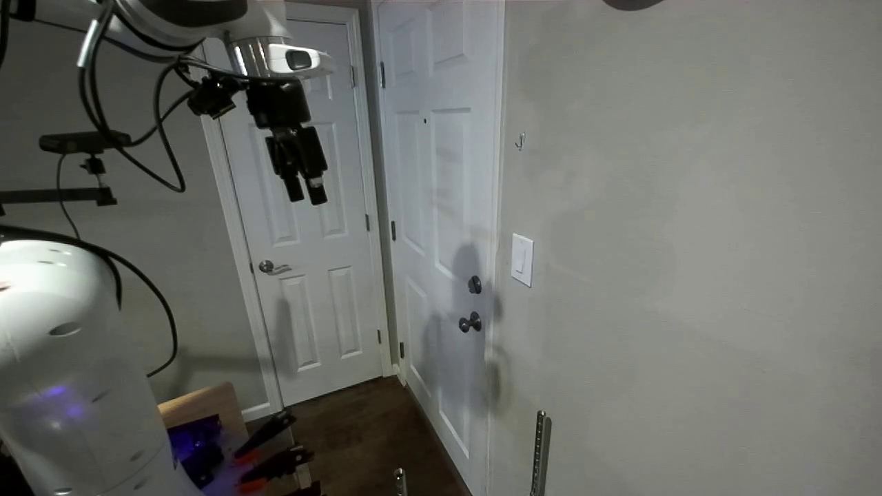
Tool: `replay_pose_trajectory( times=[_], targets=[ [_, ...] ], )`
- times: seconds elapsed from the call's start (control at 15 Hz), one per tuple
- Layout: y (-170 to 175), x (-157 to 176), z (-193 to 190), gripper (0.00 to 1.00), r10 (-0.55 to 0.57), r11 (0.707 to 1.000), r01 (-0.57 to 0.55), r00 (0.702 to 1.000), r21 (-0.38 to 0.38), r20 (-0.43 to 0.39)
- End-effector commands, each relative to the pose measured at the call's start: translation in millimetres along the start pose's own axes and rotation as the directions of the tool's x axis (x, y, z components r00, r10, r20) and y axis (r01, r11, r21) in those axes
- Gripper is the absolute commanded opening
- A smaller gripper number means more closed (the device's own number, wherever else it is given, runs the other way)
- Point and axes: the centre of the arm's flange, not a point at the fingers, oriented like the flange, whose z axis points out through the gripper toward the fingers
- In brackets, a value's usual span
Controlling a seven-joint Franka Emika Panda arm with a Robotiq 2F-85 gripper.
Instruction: Flip the switch on the wall
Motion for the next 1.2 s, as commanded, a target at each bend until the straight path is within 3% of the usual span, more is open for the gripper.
replay_pose_trajectory(
  times=[0.0, 0.4, 0.67, 1.13],
  targets=[
    [0, 0, 0, 1.0, 0.0, 1.0, 0.0, 1.0, 0.0, 0.0],
    [0, 0, 1, 1.0, 0.002, 1.0, -0.002, 1.0, -0.002, 0.003],
    [-5, 19, 20, 1.0, -0.026, 1.0, 0.027, 1.0, -0.009, 0.014],
    [-6, 119, 86, 1.0, -0.074, 0.994, 0.067, 0.994, -0.082, -0.081]
  ],
)
